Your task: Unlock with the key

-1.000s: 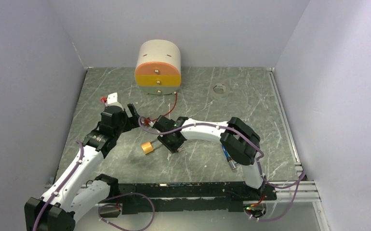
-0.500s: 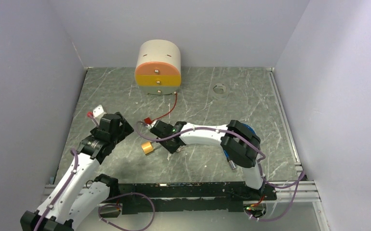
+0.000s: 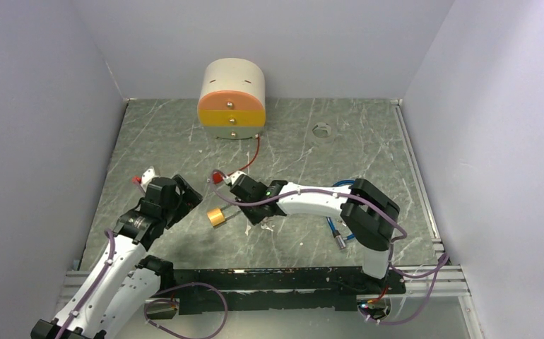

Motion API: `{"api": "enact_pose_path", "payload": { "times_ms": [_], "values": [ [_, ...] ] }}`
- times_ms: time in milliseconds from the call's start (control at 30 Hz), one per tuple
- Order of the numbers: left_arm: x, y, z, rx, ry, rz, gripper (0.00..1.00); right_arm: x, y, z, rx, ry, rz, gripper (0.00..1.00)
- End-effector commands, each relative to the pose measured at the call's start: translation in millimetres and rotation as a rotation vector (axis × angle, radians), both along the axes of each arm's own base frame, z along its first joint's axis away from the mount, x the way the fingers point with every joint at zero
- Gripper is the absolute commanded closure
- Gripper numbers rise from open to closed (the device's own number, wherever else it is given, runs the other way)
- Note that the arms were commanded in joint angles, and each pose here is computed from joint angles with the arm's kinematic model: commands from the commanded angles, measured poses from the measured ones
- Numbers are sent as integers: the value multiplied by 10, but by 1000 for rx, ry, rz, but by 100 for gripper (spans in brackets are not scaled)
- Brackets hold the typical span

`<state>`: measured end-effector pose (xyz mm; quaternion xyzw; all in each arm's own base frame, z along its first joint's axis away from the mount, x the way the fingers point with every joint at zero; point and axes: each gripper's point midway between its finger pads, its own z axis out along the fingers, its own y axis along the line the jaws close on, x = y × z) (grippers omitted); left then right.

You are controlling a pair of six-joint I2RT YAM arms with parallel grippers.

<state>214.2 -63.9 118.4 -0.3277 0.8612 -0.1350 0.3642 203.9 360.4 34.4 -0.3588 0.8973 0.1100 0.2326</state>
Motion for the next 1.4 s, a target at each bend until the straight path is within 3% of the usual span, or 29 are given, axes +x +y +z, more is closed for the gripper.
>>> {"api": "enact_pose_path", "payload": {
  "times_ms": [0, 100, 267, 400, 567, 733, 1367],
  "values": [
    [105, -263, 128, -112, -77, -91, 6, 103, 112, 329, 146, -5, -47, 100],
    [112, -289, 103, -123, -74, -96, 6, 142, 39, 371, 143, 1, -83, 99],
    [102, -284, 62, -114, -58, -100, 6, 173, -150, 461, 125, 5, -189, 65],
    [104, -306, 31, -121, -52, -107, 6, 89, -302, 404, 95, 62, -271, 55],
    [119, -319, 2, -115, -45, -118, 6, -131, -381, 275, 65, 156, -244, 44],
    [144, -333, -22, -109, -36, -127, 6, -178, -402, 129, 10, 194, -226, 46],
    [176, -296, -41, -75, -32, -125, 6, -76, -303, -156, -80, 216, -231, 69]
  ]
}}
